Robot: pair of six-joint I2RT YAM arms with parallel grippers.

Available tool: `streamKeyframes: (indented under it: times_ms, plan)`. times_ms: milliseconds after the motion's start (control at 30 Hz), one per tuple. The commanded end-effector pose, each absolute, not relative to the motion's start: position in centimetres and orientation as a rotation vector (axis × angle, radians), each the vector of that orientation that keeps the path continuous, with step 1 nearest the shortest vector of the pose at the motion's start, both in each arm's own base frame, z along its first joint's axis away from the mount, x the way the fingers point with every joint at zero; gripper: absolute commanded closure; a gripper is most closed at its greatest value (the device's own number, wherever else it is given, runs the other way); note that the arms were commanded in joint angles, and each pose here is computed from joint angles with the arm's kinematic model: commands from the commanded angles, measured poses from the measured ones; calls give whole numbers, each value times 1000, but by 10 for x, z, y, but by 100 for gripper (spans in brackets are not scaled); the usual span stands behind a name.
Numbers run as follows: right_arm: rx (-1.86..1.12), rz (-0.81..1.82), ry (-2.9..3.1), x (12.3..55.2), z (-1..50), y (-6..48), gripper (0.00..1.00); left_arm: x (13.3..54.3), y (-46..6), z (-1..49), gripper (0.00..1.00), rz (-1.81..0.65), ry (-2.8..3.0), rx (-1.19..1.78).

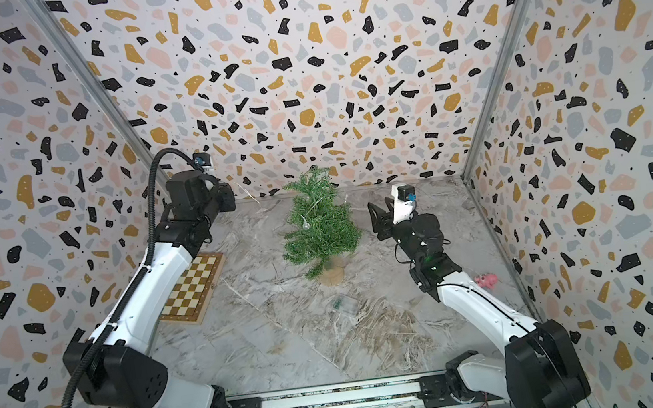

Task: Wrap string light around the christmas tree
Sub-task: Wrap the light string around the Christmas tree.

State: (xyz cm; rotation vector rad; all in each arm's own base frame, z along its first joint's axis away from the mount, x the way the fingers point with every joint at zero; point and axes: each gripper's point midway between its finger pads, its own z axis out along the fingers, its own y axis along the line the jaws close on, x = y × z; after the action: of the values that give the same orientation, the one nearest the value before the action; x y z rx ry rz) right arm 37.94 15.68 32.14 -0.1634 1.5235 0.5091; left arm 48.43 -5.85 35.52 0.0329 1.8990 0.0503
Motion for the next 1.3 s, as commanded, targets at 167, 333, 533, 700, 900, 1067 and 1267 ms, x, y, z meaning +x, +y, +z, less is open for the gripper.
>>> streamKeyframes:
  times_ms: [167,333,533,700,900,1067,1267]
  plan:
    - [-39,519,1459,384,344,130,44,518,-76,406,100,-127,1753,20]
    - [-82,553,1467,410,358,148,44,539,-114,416,100,-358,1711,81]
    - [-188,563,1457,458,369,161,45,564,-136,436,100,-507,1593,87]
    - [-349,645,1416,498,381,180,45,576,-167,459,100,-612,1494,148]
    - [-483,659,1424,529,377,205,45,572,-208,479,100,-681,1414,243]
    - [-531,644,1397,535,377,210,43,569,-226,487,100,-694,1382,279]
    - [-629,672,1366,544,370,225,35,574,-236,493,100,-753,1346,256]
